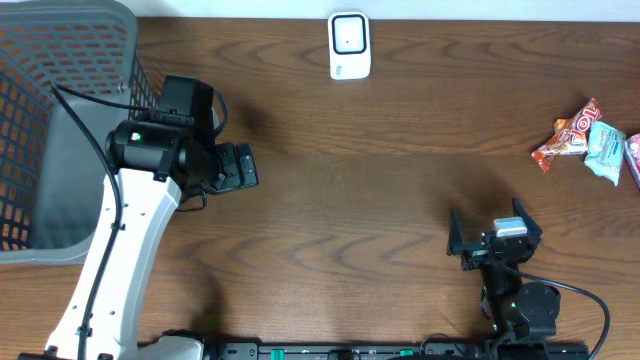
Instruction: Scan the item barcode
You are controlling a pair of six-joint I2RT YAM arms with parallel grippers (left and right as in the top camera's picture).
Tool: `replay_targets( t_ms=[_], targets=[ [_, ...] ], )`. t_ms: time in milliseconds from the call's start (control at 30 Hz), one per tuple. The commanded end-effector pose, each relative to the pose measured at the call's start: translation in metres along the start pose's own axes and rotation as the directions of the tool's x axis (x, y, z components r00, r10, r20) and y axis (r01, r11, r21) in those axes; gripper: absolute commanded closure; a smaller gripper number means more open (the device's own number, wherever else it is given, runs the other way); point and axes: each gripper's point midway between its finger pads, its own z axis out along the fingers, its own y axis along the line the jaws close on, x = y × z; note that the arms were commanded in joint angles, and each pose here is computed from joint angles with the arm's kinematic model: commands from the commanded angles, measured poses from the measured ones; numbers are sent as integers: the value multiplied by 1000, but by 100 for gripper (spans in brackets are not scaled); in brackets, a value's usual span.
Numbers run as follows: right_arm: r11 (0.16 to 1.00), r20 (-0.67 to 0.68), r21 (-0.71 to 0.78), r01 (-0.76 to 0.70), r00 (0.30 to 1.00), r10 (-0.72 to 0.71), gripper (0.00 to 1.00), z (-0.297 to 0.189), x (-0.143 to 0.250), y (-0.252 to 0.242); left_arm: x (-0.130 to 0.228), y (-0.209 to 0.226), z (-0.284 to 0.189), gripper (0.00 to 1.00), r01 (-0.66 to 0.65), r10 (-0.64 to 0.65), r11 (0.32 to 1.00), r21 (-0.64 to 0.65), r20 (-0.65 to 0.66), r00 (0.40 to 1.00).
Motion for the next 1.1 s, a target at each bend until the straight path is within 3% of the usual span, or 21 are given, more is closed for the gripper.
replay_targets(
  t_ms=[0, 1067],
  targets=[
    [1000, -5, 27, -15, 1000, 15, 1, 0, 2, -5, 0, 1, 0, 2, 11, -11, 1000, -7, -1, 1000],
    [1000, 3, 14, -16, 1000, 16, 1, 0, 0, -3, 0, 1, 0, 2, 11, -11, 1000, -7, -1, 1000]
  ],
)
